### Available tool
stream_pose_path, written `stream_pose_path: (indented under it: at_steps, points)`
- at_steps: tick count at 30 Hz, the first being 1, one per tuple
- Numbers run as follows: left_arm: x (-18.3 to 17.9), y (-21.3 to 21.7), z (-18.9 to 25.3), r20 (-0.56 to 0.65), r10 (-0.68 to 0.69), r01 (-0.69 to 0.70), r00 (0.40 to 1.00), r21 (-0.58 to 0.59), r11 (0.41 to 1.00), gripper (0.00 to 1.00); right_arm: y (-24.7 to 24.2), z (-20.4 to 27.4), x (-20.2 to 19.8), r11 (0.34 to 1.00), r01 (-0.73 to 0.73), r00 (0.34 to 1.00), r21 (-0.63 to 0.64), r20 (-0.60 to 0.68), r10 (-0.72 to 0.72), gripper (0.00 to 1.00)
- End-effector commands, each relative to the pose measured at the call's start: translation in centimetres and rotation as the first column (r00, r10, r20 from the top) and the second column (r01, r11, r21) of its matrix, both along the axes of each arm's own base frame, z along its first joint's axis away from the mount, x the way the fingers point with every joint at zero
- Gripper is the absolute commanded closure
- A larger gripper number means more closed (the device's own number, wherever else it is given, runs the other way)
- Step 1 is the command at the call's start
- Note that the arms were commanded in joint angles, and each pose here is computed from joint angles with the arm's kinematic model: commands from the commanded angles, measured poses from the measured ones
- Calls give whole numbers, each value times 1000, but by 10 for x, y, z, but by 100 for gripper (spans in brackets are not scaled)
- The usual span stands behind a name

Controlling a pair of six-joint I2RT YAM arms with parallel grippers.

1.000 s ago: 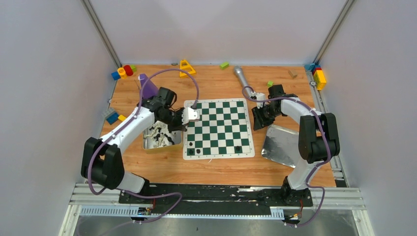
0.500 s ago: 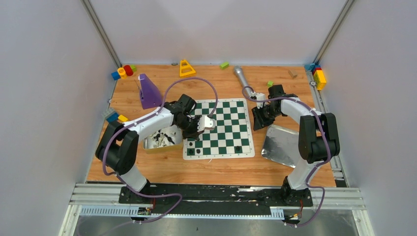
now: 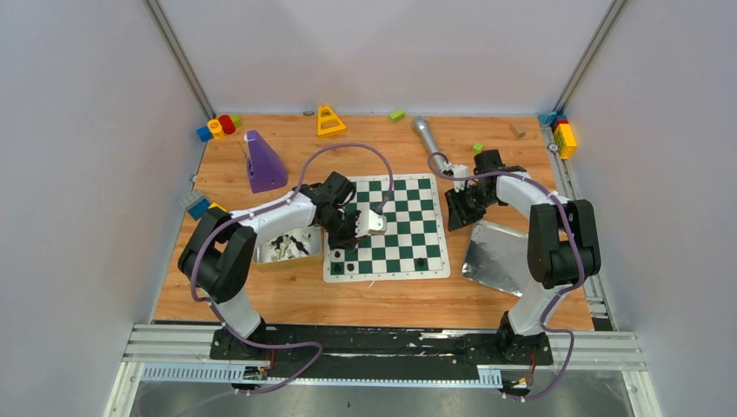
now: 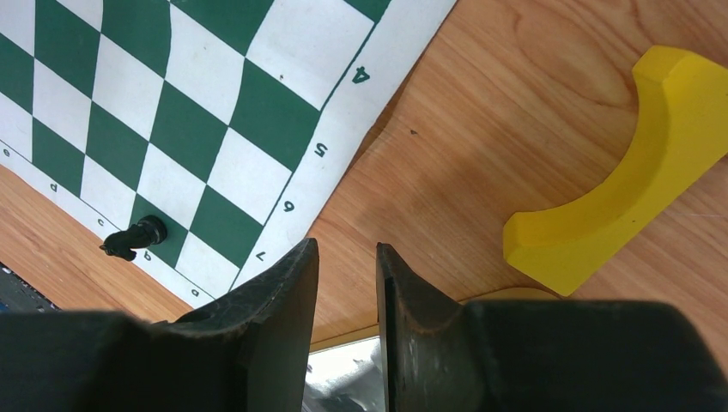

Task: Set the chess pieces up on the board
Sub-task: Place the chess piece on the chessboard.

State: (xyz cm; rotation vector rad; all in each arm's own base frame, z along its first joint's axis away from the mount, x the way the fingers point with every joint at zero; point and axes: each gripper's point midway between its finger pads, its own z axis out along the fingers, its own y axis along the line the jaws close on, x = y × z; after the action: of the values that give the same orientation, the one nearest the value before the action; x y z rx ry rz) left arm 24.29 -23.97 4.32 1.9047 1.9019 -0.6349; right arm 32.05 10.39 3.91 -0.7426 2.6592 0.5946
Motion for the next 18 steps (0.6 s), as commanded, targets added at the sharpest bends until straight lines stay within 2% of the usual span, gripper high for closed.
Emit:
stream_pose_path:
  at_steps: [1, 12, 18]
  points:
    - [-2, -1, -7, -8, 5, -5, 1000, 23, 1000, 97, 2, 11, 9, 1000, -19, 999, 17, 40, 18, 68]
    - [-3, 2, -15, -17, 2, -1, 1000, 52, 999, 95, 2, 9, 8, 1000, -22, 999, 17, 35, 21, 68]
    - [-6, 3, -17, -32, 3, -2, 999, 59, 998, 87, 2, 8, 8, 1000, -20, 999, 16, 31, 20, 68]
